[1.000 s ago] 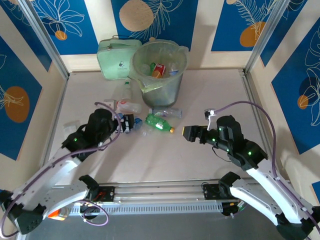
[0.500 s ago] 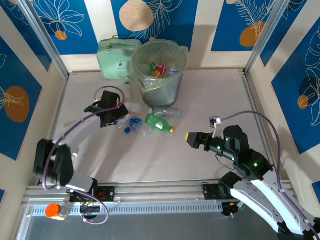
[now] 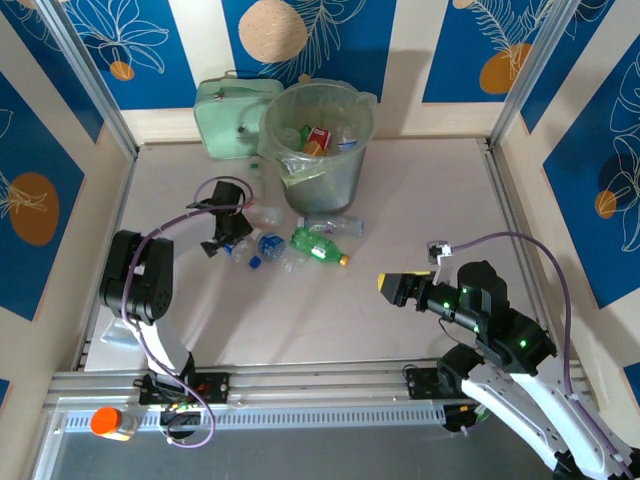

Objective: Put the plastic bottles in the bin

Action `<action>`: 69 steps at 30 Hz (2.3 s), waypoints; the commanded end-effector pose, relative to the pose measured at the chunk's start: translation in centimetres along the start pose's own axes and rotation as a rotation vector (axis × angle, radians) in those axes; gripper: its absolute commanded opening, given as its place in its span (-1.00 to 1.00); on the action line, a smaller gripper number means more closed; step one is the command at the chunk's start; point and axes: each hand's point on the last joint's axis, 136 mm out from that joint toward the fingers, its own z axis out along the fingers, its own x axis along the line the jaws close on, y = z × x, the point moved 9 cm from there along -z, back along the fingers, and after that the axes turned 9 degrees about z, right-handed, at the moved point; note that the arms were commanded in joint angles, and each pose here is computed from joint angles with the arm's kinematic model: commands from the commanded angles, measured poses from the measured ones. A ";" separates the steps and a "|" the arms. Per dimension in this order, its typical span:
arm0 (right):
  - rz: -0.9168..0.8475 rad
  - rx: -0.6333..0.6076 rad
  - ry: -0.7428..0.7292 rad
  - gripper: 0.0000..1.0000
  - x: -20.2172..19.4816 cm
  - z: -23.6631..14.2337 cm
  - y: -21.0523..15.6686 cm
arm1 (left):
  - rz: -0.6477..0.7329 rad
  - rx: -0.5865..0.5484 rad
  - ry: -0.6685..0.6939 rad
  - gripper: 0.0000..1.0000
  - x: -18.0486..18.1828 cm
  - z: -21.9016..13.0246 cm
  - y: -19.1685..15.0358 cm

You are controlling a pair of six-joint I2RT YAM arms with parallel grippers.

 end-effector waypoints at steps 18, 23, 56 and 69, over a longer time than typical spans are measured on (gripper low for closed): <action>0.008 0.007 0.009 0.78 0.3 -0.2 0.1 | -0.105 -0.045 -0.105 -0.05 1.3 -2.9 0.4; 0.015 0.017 0.032 0.77 0.8 -0.5 0.3 | -0.101 -0.109 -0.212 -0.05 1.7 -7.5 0.6; -0.136 0.074 0.235 0.83 7.6 1.8 5.0 | 1.223 -0.807 -1.305 -0.13 -4.4 -29.1 -13.5; -0.255 0.341 0.399 0.98 13.7 6.5 4.0 | 1.322 -0.810 -1.253 -0.18 -5.3 -28.9 -14.6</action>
